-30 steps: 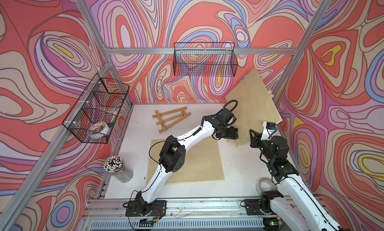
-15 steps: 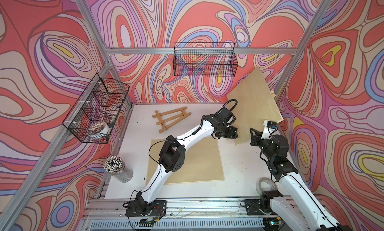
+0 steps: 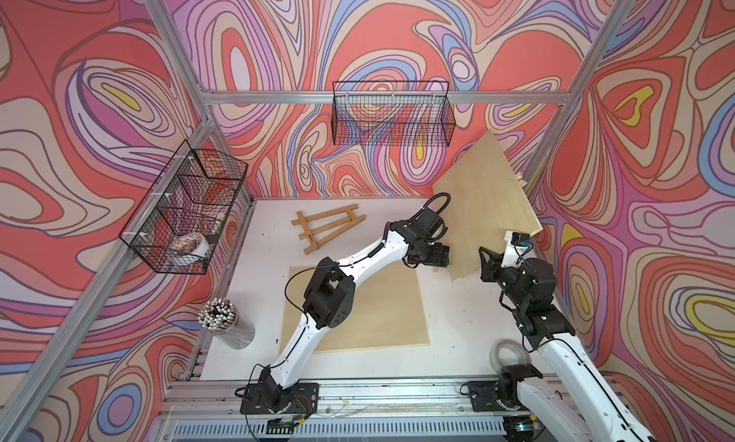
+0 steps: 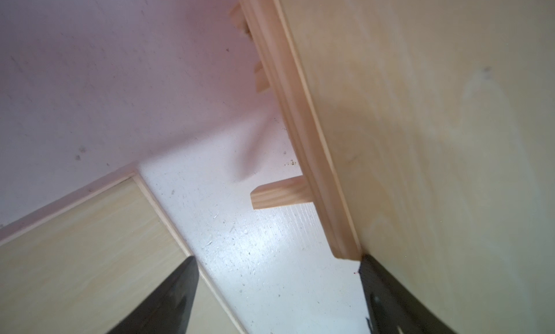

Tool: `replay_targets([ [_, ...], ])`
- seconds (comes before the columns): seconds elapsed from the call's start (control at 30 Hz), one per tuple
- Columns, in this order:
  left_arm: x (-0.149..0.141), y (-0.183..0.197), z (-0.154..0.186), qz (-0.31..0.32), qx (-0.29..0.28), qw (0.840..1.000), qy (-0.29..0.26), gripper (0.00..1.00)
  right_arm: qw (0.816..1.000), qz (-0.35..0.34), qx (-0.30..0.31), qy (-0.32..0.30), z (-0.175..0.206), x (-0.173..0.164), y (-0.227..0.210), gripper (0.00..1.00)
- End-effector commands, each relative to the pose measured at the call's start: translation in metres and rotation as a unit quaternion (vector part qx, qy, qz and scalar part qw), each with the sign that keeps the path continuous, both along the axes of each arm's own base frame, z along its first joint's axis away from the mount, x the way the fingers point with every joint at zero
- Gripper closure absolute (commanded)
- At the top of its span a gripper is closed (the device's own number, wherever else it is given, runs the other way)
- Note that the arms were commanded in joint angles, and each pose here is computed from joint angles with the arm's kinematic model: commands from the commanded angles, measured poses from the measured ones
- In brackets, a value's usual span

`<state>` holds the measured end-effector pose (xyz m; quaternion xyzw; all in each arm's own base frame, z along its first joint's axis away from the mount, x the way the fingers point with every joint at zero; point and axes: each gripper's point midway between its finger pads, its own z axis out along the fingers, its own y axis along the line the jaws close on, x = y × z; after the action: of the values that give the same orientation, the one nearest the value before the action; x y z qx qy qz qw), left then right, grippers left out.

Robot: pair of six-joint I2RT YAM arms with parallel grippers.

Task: Disassemble the easel
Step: Pick up the drawing board from the easel.

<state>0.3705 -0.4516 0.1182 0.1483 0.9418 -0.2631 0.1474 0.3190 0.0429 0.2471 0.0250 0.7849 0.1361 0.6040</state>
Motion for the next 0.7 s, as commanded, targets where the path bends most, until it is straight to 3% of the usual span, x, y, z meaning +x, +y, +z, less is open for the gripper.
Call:
replay_targets([
  [0.0, 0.005, 0.01, 0.019, 0.015, -0.005, 1.0, -0.017, 0.14, 0.99, 0.015, 0.021, -0.141, 0.096, -0.003, 0.006, 1.0],
  [0.67, 0.012, 0.018, 0.004, 0.026, -0.005, 1.0, -0.014, 0.14, 0.975, 0.004, -0.03, -0.218, 0.174, -0.008, 0.001, 1.0],
])
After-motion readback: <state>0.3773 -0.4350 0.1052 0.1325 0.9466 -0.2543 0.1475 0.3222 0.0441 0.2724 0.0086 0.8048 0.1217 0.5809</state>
